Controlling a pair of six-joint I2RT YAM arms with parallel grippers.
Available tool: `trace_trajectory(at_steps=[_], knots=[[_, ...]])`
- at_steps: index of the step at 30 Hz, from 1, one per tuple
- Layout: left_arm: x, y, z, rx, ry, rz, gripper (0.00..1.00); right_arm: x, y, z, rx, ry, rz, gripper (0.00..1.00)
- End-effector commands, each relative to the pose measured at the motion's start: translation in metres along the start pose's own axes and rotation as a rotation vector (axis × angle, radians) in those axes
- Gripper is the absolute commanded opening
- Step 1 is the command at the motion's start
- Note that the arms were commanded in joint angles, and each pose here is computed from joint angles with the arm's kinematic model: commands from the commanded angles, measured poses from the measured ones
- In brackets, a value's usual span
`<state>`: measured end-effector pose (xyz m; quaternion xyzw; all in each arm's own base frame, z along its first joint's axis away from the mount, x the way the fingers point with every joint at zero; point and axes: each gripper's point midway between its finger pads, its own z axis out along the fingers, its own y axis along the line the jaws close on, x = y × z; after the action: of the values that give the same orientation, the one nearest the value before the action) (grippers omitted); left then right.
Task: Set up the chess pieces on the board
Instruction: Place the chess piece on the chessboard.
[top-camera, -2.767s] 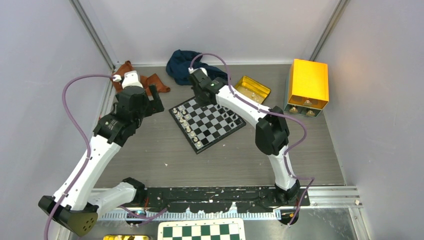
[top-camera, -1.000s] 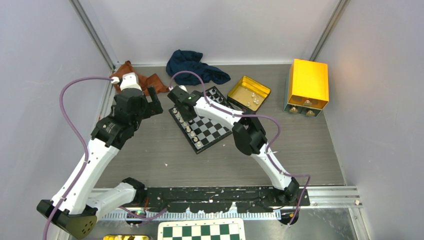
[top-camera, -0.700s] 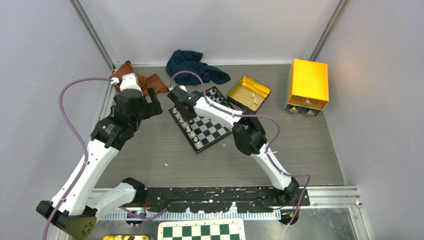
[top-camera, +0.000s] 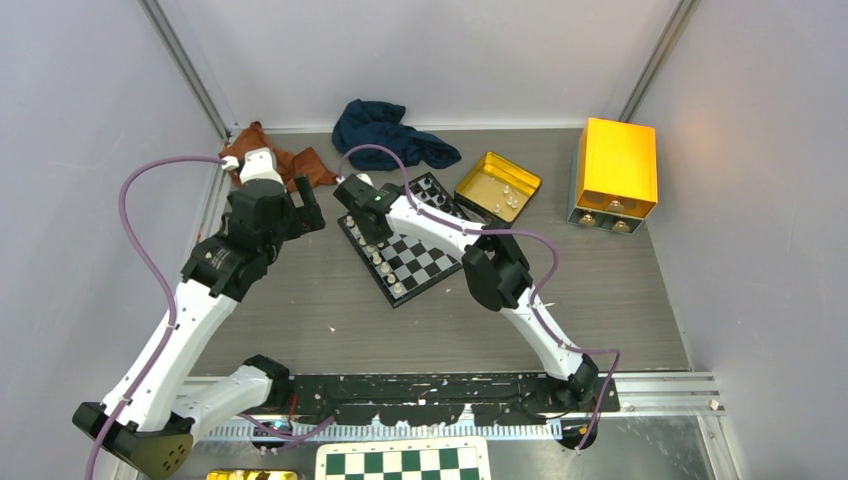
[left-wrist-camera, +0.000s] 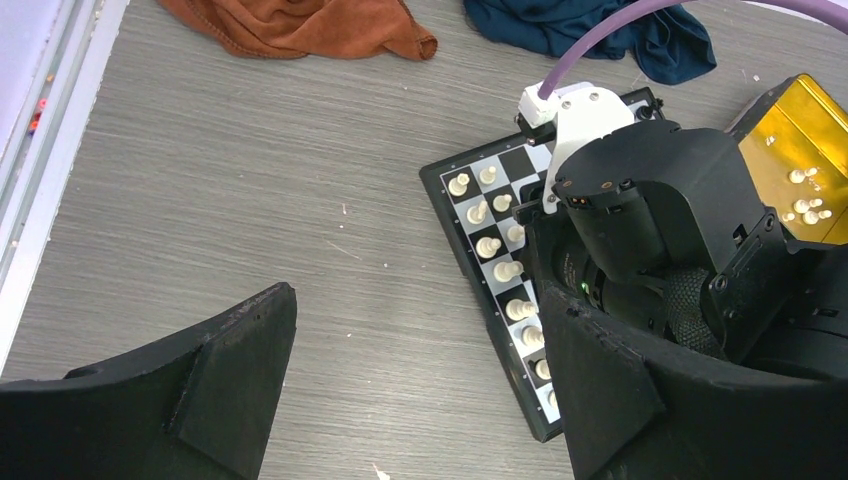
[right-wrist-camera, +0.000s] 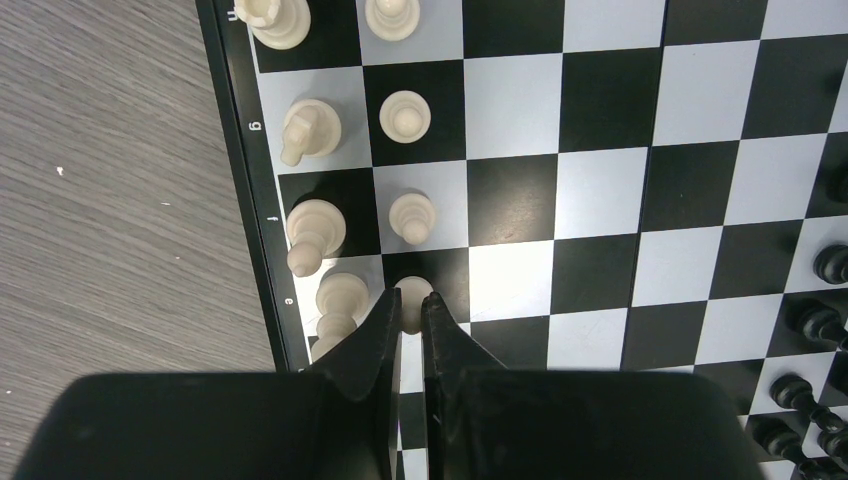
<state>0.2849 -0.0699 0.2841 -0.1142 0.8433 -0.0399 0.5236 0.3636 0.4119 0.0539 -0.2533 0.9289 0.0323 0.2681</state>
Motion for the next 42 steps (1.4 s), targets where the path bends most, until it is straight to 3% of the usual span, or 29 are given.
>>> trace_trajectory(at_steps=[1,14,27,42], knots=[[-0.012,-0.005,-0.005,0.027,-0.049,-0.023,0.92,-0.008,0.004,-0.006,-0.009,-0.029,-0.003,0.11],[-0.010,-0.006,-0.002,0.030,-0.043,-0.021,0.92,-0.008,0.003,-0.006,-0.003,-0.031,-0.010,0.28],[-0.012,-0.007,-0.002,0.032,-0.047,-0.019,0.92,-0.026,0.000,-0.024,-0.001,-0.084,-0.018,0.30],[-0.038,-0.014,0.000,0.023,-0.089,-0.012,0.92,-0.075,-0.028,-0.087,0.001,-0.226,0.051,0.30]])
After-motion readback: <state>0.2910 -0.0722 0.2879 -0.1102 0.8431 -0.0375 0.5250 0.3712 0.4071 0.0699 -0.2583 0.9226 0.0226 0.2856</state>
